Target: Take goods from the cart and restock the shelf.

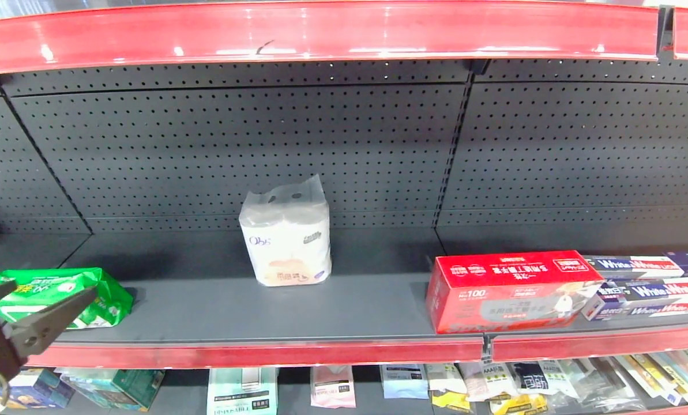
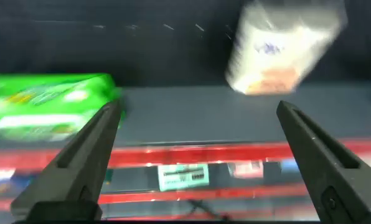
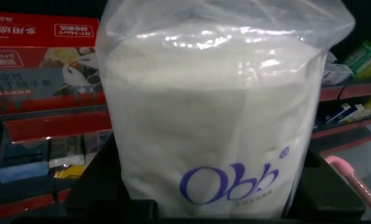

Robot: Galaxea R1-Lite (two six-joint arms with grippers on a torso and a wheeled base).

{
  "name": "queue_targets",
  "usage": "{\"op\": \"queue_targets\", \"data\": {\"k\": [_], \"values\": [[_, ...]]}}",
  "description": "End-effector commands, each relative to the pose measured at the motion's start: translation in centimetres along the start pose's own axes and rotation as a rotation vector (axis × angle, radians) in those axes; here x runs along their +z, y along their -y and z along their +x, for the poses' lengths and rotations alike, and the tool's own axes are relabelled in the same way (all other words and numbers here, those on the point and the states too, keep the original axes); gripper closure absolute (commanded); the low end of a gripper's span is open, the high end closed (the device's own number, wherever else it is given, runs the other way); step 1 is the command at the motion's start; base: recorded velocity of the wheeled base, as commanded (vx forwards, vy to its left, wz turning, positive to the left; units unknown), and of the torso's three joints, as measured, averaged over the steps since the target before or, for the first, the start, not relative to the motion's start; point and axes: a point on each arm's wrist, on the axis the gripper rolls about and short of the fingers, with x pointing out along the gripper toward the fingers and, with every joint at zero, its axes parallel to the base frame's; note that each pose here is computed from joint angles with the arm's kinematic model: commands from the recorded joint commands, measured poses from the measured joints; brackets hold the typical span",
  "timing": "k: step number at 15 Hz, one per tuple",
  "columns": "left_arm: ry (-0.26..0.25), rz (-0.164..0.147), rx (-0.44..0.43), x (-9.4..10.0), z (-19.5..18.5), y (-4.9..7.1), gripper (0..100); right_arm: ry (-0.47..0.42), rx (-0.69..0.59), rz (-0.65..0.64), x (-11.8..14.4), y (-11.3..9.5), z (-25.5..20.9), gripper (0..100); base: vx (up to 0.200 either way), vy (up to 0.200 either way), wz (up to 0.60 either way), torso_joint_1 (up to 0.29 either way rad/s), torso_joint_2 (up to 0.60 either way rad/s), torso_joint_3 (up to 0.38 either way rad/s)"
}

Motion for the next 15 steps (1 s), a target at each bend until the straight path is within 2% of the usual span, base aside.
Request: {"op": "queue_targets", "data": {"k": [1, 3, 4, 5, 6, 8, 9, 10, 11, 13, 15], "values": [[-0.142, 0.108, -0.115, -0.7, 7.0, -2.5, 0, -0.006, 0.001, -0.002, 0.0, 0.0, 0.1, 100, 0.000, 0.000, 0.00, 0.000, 0.00, 0.000], [-0.121, 0.214, -0.224, -1.0, 9.9, -5.0, 0, -0.008, 0.000, -0.003, -0.1, 0.0, 0.1, 100, 0.000, 0.000, 0.00, 0.000, 0.00, 0.000], [-0.119, 0.252, -0.282, -1.1, 11.5, -5.8, 0, -0.012, 0.000, -0.005, -0.1, 0.0, 0.1, 100, 0.000, 0.000, 0.00, 0.000, 0.00, 0.000], [-0.107, 0.273, -0.334, -0.8, 12.9, -6.2, 0, -0.016, 0.000, -0.009, -0.2, -0.1, 0.1, 100, 0.000, 0.000, 0.00, 0.000, 0.00, 0.000], [-0.097, 0.280, -0.359, -0.4, 13.7, -6.5, 0, -0.017, 0.000, -0.015, -0.3, -0.1, 0.2, 100, 0.000, 0.000, 0.00, 0.000, 0.00, 0.000], [-0.067, 0.308, -0.485, -0.2, 18.2, -7.9, 0, -0.022, -0.001, -0.037, -0.4, -0.1, 0.2, 100, 0.000, 0.000, 0.00, 0.000, 0.00, 0.000], [-0.067, 0.308, -0.485, -0.2, 18.2, -7.9, 0, -0.022, -0.001, -0.037, -0.4, -0.1, 0.2, 100, 0.000, 0.000, 0.00, 0.000, 0.00, 0.000], [-0.039, 0.346, -0.607, -1.2, 21.0, -8.6, 0, -0.030, -0.004, -0.063, -0.5, -0.2, 0.2, 100, 0.000, 0.000, 0.00, 0.000, 0.00, 0.000], [-0.021, 0.344, -0.685, -1.5, 22.3, -8.3, 0, -0.035, -0.005, -0.072, -0.7, -0.2, 0.3, 100, 0.000, 0.000, 0.00, 0.000, 0.00, 0.000], [-0.007, 0.348, -0.757, -1.8, 25.4, -7.8, 0, -0.044, -0.007, -0.080, -0.8, -0.2, 0.3, 100, 0.000, 0.000, 0.00, 0.000, 0.00, 0.000], [0.022, 0.365, -0.811, -1.4, 27.9, -7.0, 0, -0.046, -0.012, -0.097, -0.8, -0.2, 0.3, 100, 0.000, 0.000, 0.00, 0.000, 0.00, 0.000]]}}
